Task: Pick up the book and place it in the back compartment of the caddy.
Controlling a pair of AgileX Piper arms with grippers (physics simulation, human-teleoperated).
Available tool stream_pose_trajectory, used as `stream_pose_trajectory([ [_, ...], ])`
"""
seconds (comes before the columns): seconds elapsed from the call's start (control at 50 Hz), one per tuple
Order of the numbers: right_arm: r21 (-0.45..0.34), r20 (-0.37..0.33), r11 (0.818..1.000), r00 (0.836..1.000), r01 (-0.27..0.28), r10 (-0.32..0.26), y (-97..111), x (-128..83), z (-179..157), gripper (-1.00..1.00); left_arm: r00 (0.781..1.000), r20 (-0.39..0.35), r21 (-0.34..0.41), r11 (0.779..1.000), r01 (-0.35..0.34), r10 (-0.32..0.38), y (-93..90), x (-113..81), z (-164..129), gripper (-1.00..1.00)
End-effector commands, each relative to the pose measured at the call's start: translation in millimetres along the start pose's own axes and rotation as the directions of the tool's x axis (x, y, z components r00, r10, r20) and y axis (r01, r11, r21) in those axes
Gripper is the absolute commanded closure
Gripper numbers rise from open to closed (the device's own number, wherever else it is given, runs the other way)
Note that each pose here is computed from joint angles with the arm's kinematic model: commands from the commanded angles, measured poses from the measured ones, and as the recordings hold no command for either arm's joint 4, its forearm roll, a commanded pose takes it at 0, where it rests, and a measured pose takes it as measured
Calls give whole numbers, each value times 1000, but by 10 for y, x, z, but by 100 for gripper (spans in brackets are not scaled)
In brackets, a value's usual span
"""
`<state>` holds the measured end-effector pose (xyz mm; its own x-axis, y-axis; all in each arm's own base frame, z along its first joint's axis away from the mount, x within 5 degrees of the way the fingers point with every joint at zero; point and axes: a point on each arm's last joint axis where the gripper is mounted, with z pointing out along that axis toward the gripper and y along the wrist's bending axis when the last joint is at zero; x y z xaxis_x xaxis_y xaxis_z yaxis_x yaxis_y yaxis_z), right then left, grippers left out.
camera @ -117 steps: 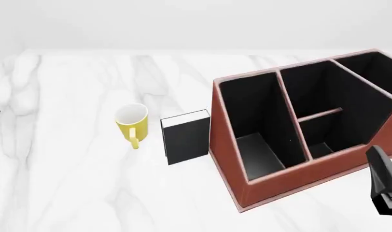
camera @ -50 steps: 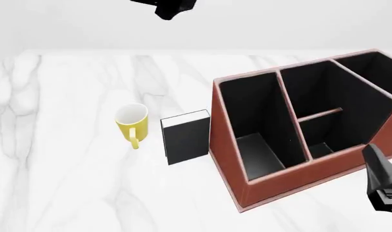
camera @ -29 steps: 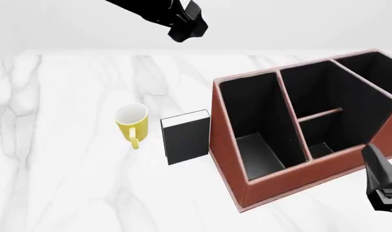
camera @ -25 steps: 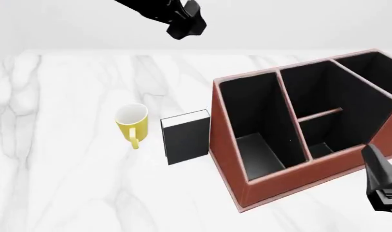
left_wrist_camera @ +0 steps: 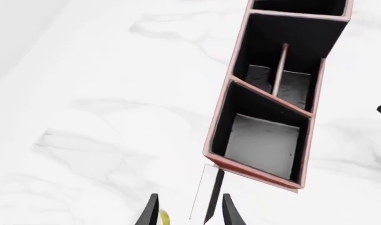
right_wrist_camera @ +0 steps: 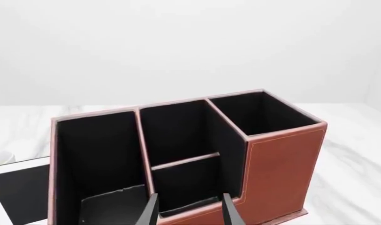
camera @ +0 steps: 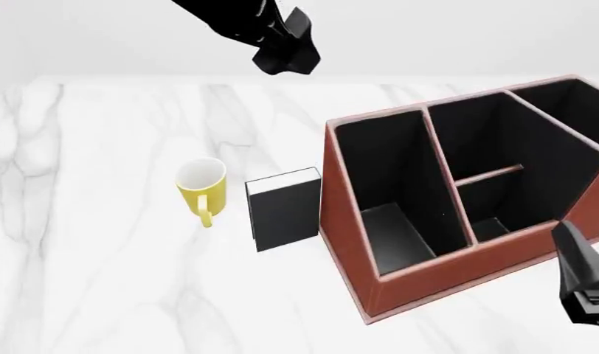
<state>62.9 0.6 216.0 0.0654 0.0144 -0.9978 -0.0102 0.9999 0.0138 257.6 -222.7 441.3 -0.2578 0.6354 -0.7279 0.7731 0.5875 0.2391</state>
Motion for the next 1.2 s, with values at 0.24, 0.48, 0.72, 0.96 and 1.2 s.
stream_pose_trajectory([
  [0.24,-1,0,1000,1000,1,-1,1,-1,3,-100,997,-71,45,999,9,-6,-228,358,453,-100],
  [0.48,-1,-3,1000,1000,-4,4,0,0,6,-100,995,-96,68,998,12,-6,-381,575,771,-100],
  [0.72,-3,-2,1000,1000,-4,4,2,1,6,-100,992,-126,62,998,16,-8,-342,678,878,-100],
  [0.96,-6,-3,1000,1000,-1,1,4,-2,1,-100,989,-148,49,999,5,2,-246,745,929,-100],
  [1.2,-9,-4,1000,1000,1,-1,5,25,-8,-100,987,-162,46,999,-3,10,-221,815,1043,-100],
])
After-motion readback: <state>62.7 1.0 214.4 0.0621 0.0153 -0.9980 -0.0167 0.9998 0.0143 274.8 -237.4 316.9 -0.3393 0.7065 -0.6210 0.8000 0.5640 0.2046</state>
